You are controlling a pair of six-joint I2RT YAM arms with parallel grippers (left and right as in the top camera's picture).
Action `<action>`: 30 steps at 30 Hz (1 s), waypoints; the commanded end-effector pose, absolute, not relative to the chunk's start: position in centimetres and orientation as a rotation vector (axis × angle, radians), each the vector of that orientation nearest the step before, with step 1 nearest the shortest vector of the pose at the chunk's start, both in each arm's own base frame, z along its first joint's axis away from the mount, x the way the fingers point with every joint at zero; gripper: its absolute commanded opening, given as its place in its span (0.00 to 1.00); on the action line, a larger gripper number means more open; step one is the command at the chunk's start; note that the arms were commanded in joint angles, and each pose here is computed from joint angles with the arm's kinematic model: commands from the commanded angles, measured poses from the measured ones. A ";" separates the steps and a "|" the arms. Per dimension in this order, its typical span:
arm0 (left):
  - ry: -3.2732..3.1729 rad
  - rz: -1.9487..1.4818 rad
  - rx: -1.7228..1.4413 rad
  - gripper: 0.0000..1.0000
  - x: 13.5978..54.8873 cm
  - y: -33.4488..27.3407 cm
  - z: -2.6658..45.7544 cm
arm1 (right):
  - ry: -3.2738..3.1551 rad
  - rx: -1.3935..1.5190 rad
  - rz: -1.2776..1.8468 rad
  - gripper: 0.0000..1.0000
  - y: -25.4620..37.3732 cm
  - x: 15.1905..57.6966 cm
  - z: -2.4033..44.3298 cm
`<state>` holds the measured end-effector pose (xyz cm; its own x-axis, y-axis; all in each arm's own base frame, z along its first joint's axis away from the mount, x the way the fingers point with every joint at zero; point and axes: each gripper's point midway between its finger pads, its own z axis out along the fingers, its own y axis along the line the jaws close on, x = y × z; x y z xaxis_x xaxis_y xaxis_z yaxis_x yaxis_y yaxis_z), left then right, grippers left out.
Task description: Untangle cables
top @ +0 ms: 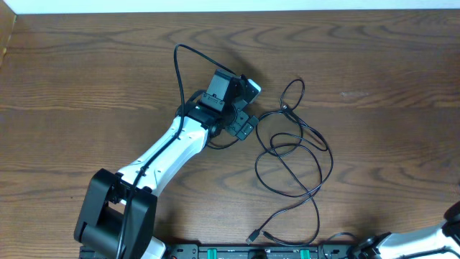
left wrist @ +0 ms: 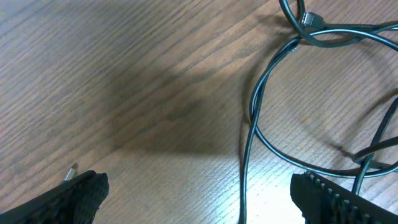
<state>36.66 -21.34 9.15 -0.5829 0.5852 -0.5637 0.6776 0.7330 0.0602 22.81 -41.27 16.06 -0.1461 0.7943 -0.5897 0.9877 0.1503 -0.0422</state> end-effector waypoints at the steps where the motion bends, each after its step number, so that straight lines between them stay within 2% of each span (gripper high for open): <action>1: 2.367 -0.216 0.959 0.99 36.6 -21.3 9.1 | 2.038 1.699 -0.545 0.01 -42.6 21.8 14.5; 8: 2.361 -0.217 0.957 0.99 36.7 -21.4 9.2 | 2.024 1.711 -0.435 0.01 -44.2 21.5 12.2; 15: 2.361 -0.217 0.957 0.99 36.7 -21.4 9.2 | 2.129 1.762 -0.391 0.01 -44.1 21.4 6.8; 16: 2.361 -0.217 0.957 0.99 36.7 -21.4 9.2 | 2.186 1.742 -0.362 0.09 -43.8 21.6 5.2; 17: 2.361 -0.217 0.957 0.99 36.7 -21.4 9.2 | 2.200 1.741 -0.347 0.38 -43.7 21.7 4.6; 19: 2.361 -0.217 0.957 0.99 36.7 -21.4 9.2 | 2.231 1.721 -0.304 0.82 -43.3 22.1 3.7; 20: 2.361 -0.218 0.957 1.00 36.7 -21.4 9.2 | 2.239 1.713 -0.287 0.99 -43.2 22.3 3.5; 27: 2.361 -0.217 0.958 1.00 36.7 -21.4 9.2 | 2.277 1.643 -0.246 0.99 -42.8 23.7 4.5; 30: 2.357 -0.217 0.956 1.00 36.7 -21.4 9.2 | 2.255 1.568 -0.171 0.99 -42.8 26.1 7.6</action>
<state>36.83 -21.43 9.29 -0.5781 0.5826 -0.5712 0.6771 0.7332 0.0626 22.72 -42.13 3.37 -0.2688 0.9128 -0.3076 0.9552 0.2936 0.0366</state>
